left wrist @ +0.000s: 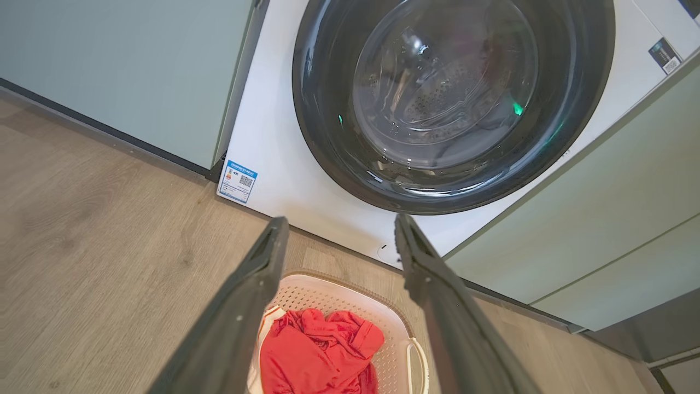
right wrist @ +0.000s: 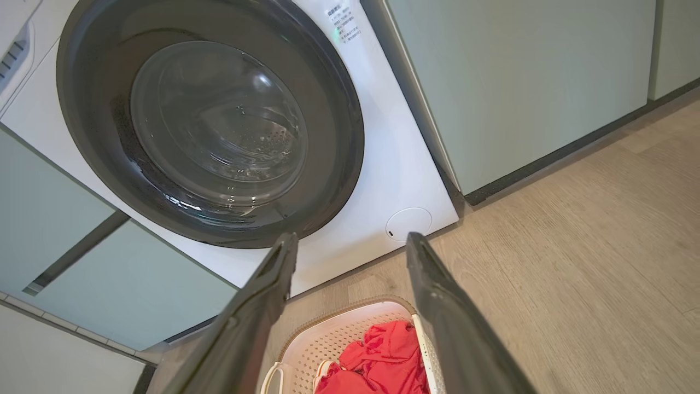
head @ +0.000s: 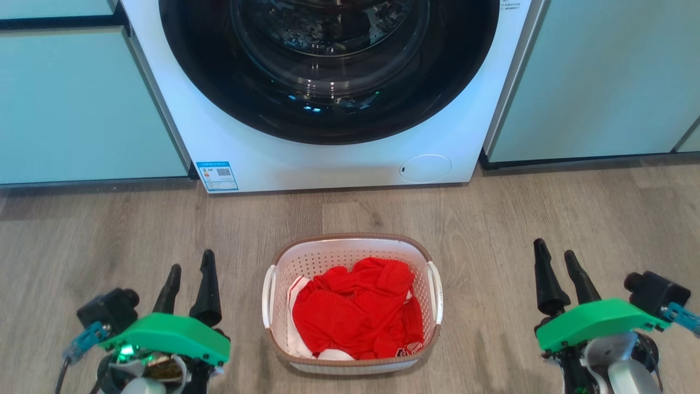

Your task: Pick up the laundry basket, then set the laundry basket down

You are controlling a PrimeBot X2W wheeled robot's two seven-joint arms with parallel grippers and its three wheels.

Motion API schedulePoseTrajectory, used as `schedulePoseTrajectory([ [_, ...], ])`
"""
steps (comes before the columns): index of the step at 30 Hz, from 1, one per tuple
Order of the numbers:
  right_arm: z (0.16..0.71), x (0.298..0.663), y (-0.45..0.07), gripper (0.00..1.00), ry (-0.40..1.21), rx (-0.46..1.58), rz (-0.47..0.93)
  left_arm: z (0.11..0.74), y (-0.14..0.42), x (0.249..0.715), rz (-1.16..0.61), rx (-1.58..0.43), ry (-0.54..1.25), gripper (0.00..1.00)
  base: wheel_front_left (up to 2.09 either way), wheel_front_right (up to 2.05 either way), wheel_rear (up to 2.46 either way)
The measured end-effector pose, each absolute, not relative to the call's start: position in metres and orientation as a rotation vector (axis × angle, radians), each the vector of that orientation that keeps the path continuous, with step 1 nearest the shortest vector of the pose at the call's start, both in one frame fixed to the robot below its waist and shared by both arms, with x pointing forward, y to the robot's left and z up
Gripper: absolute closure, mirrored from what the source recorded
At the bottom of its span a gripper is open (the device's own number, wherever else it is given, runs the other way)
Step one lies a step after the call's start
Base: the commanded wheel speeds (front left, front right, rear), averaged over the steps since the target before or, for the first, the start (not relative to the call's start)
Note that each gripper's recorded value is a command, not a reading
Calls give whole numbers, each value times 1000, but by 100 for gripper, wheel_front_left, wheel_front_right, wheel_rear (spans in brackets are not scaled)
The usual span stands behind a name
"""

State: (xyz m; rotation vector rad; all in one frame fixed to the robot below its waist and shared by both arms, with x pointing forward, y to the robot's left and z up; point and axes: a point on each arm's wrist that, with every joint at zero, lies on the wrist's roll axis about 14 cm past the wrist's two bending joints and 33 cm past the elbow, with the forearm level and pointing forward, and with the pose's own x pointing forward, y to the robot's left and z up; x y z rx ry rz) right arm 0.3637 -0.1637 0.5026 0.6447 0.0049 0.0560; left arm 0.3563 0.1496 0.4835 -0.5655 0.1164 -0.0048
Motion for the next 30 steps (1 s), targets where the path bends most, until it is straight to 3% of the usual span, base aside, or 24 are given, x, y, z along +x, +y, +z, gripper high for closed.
schedulePoseTrajectory([
  [30, 527, 362, -146, 0, -102, 280, 144, 499, 136, 350, -69, -245, 6, 0, 0, 0, 0],
])
